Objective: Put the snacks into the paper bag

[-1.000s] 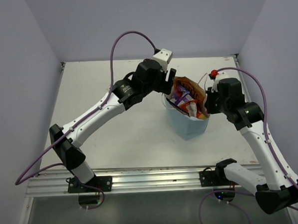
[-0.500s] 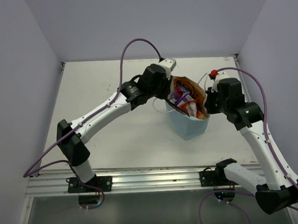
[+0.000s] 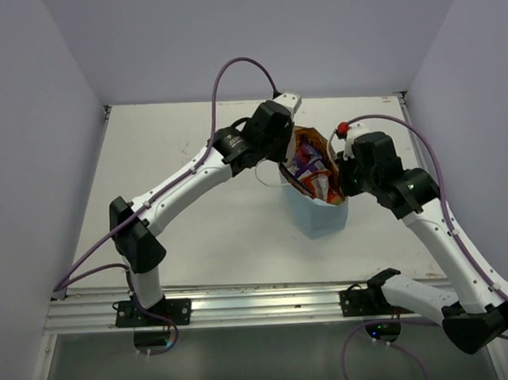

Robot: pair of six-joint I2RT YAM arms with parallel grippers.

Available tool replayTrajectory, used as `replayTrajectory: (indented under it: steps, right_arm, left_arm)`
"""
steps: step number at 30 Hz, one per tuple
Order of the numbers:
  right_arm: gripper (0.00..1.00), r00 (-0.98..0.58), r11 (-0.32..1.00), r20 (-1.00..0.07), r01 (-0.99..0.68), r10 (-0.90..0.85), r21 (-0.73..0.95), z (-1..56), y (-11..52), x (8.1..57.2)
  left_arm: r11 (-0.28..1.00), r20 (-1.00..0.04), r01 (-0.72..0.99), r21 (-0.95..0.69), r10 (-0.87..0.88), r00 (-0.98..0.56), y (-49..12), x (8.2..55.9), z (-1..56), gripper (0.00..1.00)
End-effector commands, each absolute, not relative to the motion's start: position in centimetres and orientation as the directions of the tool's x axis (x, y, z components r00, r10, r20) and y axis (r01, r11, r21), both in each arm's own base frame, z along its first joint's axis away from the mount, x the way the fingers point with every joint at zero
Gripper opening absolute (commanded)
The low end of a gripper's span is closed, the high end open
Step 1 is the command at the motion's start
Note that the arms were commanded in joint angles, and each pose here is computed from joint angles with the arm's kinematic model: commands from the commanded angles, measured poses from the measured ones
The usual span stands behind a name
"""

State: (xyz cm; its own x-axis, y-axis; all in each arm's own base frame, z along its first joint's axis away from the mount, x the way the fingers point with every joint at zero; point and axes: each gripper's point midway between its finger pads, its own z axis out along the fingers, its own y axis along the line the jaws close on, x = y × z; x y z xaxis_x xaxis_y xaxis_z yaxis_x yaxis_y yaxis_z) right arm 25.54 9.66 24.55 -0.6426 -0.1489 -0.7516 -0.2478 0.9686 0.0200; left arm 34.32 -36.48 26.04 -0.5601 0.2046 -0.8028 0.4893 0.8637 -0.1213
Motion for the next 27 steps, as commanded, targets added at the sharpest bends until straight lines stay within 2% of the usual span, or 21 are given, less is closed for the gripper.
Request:
replayTrajectory:
  steps: [1,17,27]
  right_arm:
    - [0.00,-0.576,0.963,-0.804,-0.269,-0.147,0.016,27.7,10.7,25.9]
    - [0.00,-0.563,0.920,-0.809,-0.384,-0.168,0.076,31.3,16.8,25.6]
    - [0.00,-0.572,0.880,-0.796,-0.461,-0.199,0.111,30.3,21.4,23.8]
  left_arm:
    - [0.893,-0.818,0.436,-0.109,0.168,-0.551,-36.1,35.5,28.2,0.00]
    - [0.949,-0.815,0.307,-0.069,0.123,-0.566,-30.0,36.9,32.8,0.00]
    - [0.972,-0.791,0.233,0.035,0.169,-0.588,-26.3,36.4,32.0,0.00]
